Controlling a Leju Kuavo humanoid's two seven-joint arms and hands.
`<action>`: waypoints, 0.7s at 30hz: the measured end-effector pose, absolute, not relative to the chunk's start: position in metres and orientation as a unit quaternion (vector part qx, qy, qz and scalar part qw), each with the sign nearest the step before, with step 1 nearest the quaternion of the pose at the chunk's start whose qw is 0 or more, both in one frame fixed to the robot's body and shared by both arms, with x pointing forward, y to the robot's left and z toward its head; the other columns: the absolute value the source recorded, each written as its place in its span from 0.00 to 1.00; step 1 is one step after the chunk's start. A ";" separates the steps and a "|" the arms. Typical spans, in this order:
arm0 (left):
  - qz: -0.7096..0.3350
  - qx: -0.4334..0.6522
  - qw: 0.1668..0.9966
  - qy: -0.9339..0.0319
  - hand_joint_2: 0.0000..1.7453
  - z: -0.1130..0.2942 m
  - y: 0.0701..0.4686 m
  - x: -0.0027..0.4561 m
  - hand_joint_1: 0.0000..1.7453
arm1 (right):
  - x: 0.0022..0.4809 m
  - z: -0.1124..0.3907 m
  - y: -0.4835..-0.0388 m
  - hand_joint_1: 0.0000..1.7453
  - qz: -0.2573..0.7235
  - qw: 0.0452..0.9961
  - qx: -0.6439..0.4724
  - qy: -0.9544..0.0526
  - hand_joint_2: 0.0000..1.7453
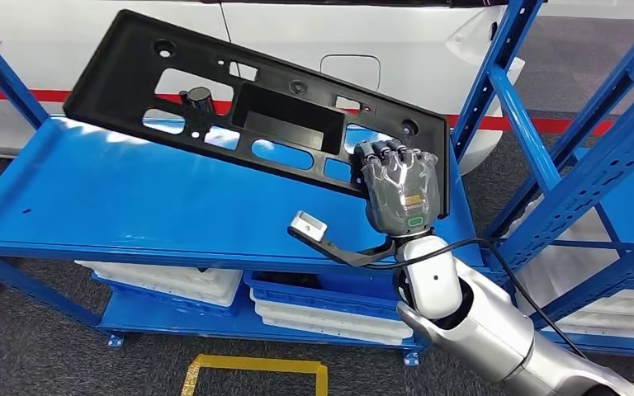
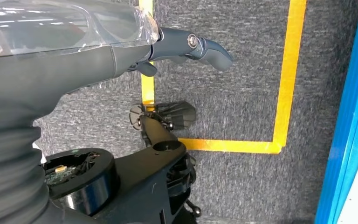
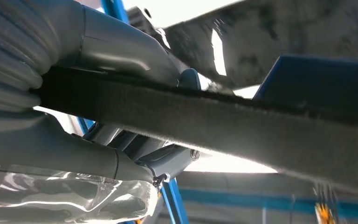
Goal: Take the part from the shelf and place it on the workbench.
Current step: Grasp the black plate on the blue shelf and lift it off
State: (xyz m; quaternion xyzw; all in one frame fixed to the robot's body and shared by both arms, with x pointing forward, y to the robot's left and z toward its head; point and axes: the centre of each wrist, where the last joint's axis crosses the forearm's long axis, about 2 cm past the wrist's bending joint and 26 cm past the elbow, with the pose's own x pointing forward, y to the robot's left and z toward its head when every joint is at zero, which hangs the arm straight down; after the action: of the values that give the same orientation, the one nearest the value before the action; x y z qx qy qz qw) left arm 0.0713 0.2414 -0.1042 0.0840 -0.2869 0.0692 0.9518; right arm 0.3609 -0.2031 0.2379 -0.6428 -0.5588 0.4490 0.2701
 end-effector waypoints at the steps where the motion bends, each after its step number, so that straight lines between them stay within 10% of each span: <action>1: 0.070 0.084 0.952 -0.287 1.00 -0.104 0.241 0.071 0.00 | 0.359 0.243 -0.202 1.00 0.442 0.264 -0.644 -0.566 1.00; 21: 0.077 0.096 0.951 -0.284 1.00 -0.104 0.241 0.072 0.00 | 0.325 0.306 -0.187 1.00 0.343 0.173 -0.651 -0.655 1.00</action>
State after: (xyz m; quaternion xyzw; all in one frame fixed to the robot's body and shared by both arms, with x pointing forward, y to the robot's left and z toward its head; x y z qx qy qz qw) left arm 0.0717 0.2407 -0.1039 0.0956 -0.2842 0.0768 0.9509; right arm 0.3247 -0.1875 0.3063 -0.6507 -0.6549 0.3431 0.1729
